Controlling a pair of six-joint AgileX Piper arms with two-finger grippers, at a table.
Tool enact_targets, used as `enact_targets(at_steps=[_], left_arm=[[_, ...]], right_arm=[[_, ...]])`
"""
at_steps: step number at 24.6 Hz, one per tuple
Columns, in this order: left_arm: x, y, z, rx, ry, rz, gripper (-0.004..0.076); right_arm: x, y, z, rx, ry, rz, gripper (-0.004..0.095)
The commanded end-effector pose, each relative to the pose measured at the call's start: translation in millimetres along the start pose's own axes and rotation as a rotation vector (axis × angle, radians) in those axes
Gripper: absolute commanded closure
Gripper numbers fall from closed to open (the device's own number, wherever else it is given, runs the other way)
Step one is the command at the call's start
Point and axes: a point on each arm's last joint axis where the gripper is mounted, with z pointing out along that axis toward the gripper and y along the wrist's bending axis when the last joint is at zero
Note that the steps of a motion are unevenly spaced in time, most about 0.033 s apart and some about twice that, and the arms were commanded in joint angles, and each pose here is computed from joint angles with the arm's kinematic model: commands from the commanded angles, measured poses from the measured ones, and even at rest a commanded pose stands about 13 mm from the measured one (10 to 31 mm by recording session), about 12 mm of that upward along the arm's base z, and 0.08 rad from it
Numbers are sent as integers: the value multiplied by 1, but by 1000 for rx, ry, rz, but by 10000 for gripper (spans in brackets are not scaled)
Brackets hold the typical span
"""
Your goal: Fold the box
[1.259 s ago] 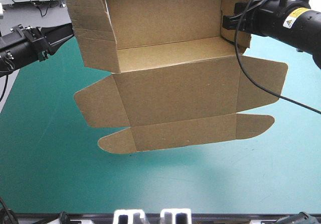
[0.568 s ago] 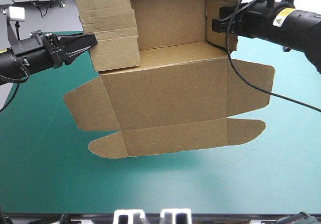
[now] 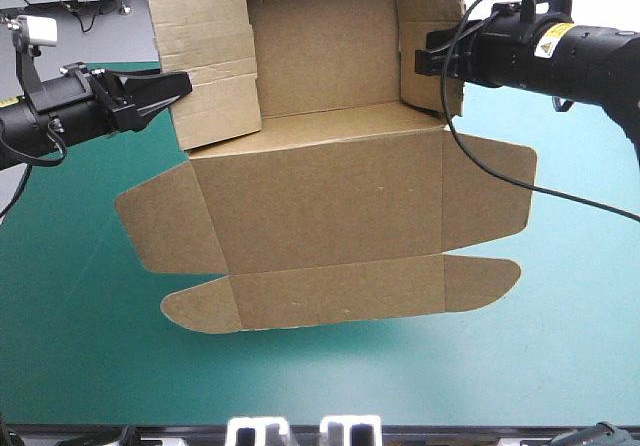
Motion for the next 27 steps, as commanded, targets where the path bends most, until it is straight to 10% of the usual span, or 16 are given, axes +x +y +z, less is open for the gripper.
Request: enact_targets(at_steps=[1, 6, 10, 18, 27], left_arm=[[-11, -18, -1, 23, -91, 31, 407], [-2, -15, 23, -188, -24, 173, 486], [1, -15, 28, -212, 3, 162, 731], [13, -32, 32, -190, 157, 111, 732], [53, -16, 83, -378, 471, 102, 732]], right_arm=[[-8, 14, -7, -87, -96, 16, 918], [3, 36, 19, -102, -39, -49, 918], [8, 39, 23, -95, 2, -40, 918], [34, 15, 37, 151, 285, 8, 919], [60, 11, 105, 133, 447, 46, 921]])
